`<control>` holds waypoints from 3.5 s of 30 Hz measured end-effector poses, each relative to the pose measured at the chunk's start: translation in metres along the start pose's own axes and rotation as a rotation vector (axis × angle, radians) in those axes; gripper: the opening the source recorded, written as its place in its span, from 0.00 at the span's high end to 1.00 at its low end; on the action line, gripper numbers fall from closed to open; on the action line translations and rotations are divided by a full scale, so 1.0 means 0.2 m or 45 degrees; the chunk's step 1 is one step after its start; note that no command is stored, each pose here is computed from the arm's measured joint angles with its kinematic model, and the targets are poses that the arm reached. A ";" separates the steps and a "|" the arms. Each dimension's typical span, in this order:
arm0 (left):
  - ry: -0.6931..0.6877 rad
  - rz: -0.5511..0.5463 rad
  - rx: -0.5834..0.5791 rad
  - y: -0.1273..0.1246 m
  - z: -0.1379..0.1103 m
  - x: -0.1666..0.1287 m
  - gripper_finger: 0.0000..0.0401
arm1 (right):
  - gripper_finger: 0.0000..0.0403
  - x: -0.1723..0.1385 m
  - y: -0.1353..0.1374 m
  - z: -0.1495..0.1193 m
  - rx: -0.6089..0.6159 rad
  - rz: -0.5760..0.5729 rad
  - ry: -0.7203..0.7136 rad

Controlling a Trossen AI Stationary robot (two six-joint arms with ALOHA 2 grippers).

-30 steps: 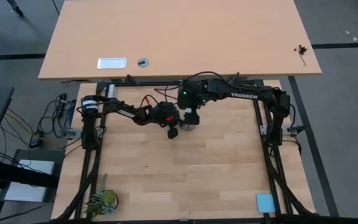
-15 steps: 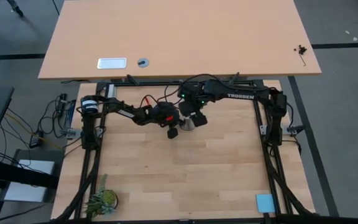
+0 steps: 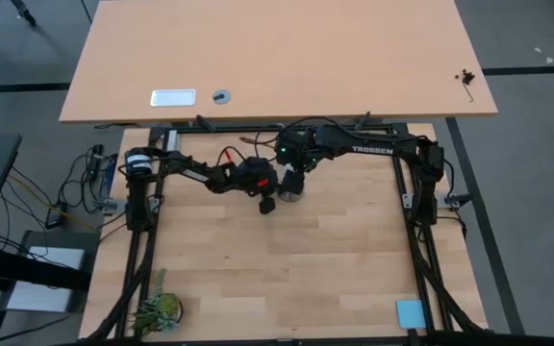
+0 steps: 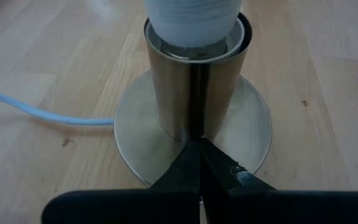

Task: Screw lightbulb
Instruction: Insert the white lightbulb into the gold lamp

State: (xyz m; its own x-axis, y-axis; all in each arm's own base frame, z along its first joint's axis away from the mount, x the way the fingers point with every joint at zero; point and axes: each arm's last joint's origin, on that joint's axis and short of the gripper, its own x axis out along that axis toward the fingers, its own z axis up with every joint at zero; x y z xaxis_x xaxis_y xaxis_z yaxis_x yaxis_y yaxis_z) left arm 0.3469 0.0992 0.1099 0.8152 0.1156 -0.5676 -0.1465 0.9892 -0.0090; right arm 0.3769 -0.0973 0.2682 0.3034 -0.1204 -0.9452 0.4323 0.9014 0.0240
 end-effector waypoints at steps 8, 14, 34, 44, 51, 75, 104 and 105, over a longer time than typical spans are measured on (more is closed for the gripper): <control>0.003 -0.001 -0.001 0.00 0.00 0.00 1.00 | 0.34 -0.05 0.07 0.01 -0.070 0.013 -0.005; 0.003 -0.001 -0.001 0.00 0.00 0.00 1.00 | 0.28 -0.17 0.10 0.05 -0.616 -0.011 -0.073; 0.004 -0.002 0.000 0.00 0.00 0.00 1.00 | 0.36 -0.03 0.00 0.02 -0.945 0.078 0.001; 0.004 -0.001 0.000 0.00 0.00 0.00 1.00 | 0.48 -0.02 0.02 0.01 -0.290 0.020 0.029; 0.004 -0.001 0.000 0.00 0.00 0.00 1.00 | 0.40 -0.03 0.03 0.01 -0.027 0.031 0.029; 0.006 -0.002 -0.001 0.00 0.00 0.00 1.00 | 0.27 -0.06 0.03 0.04 -1.104 0.059 0.005; 0.005 -0.002 0.000 0.00 0.00 0.00 1.00 | 0.34 -0.02 0.06 0.02 -0.256 -0.016 0.001; 0.005 -0.002 0.000 0.00 0.00 0.00 1.00 | 0.33 -0.03 0.07 0.02 -0.303 -0.016 0.005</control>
State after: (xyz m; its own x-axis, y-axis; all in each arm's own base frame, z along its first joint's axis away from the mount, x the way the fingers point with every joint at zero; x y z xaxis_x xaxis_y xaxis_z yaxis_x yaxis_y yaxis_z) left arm 0.3468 0.0990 0.1096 0.8132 0.1140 -0.5707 -0.1456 0.9893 -0.0100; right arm 0.3847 -0.0868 0.2755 0.2962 -0.1310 -0.9461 0.2238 0.9725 -0.0646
